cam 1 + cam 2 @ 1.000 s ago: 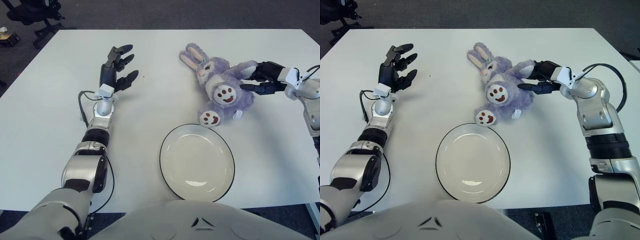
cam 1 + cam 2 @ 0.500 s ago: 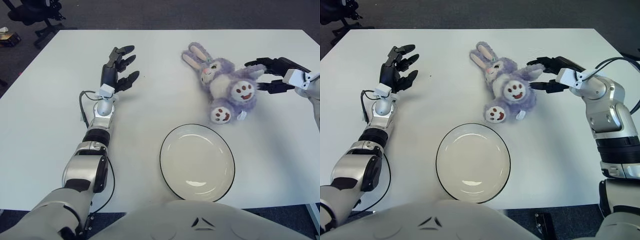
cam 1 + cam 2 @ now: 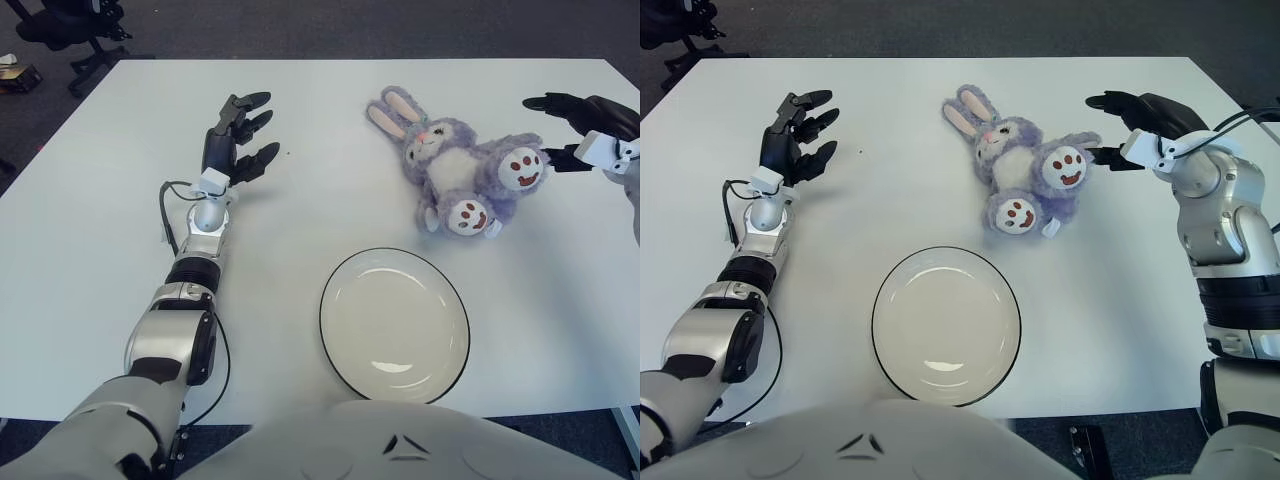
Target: Put the doll into the plate.
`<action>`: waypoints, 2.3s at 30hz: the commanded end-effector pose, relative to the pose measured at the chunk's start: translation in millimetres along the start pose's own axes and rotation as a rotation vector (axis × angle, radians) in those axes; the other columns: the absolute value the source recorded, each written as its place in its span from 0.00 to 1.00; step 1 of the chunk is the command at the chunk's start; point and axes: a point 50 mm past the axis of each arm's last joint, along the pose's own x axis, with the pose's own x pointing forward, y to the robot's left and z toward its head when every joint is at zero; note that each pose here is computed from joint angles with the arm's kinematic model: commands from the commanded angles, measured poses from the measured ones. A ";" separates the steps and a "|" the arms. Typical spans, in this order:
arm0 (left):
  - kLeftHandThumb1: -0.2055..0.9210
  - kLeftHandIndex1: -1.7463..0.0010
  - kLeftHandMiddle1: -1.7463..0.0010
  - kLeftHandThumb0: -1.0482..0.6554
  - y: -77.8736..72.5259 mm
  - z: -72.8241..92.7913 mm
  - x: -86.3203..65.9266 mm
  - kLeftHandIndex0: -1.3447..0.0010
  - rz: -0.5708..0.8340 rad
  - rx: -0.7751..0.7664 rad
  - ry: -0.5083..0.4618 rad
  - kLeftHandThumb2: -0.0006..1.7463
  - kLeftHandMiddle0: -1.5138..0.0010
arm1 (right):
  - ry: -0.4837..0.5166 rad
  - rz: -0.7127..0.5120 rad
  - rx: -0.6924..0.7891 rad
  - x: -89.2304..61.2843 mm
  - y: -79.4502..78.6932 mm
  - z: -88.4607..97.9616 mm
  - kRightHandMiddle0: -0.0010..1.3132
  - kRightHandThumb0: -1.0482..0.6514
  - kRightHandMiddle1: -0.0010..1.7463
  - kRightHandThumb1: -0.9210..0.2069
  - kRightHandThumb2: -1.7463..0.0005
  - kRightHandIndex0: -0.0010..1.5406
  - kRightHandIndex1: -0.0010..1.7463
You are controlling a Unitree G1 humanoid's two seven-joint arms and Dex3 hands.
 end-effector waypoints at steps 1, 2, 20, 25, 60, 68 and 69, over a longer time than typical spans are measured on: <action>1.00 0.60 0.99 0.50 -0.6 -6.8 -7.8 0.69 0.000 -0.008 0.041 0.12 0.46 | -0.013 -0.035 0.018 -2.2 -1.8 1.3 0.26 0.25 0.00 0.00 0.86 0.22 0.00; 1.00 0.60 0.99 0.50 -0.6 -6.8 -7.8 0.69 0.000 -0.008 0.041 0.12 0.46 | -0.013 -0.036 0.018 -2.3 -1.8 1.3 0.26 0.25 0.00 0.00 0.86 0.22 0.00; 1.00 0.60 0.99 0.49 -2.0 -7.4 -8.0 0.69 -0.004 -0.003 0.046 0.12 0.46 | -0.176 -0.190 -0.062 -7.0 -8.7 24.3 0.28 0.27 0.02 0.00 0.85 0.17 0.01; 1.00 0.60 0.99 0.49 -2.9 -7.6 -8.4 0.69 -0.008 -0.006 0.046 0.12 0.46 | -0.169 -0.212 -0.094 6.5 -15.8 26.3 0.29 0.28 0.02 0.00 0.76 0.18 0.01; 1.00 0.61 0.99 0.48 -7.8 -7.8 -10.9 0.69 -0.035 -0.024 0.052 0.12 0.46 | -0.255 0.002 -0.140 50.2 -28.2 75.4 0.29 0.27 0.02 0.00 0.70 0.23 0.02; 1.00 0.61 0.99 0.49 -10.2 -8.5 -12.4 0.68 -0.044 -0.038 0.057 0.12 0.46 | -0.263 0.165 -0.063 58.4 -15.4 80.0 0.30 0.27 0.02 0.00 0.70 0.24 0.02; 1.00 0.62 0.99 0.49 -10.2 -8.5 -12.4 0.68 -0.044 -0.039 0.057 0.12 0.46 | -0.262 0.175 -0.060 58.6 -15.1 79.7 0.30 0.27 0.02 0.00 0.70 0.24 0.02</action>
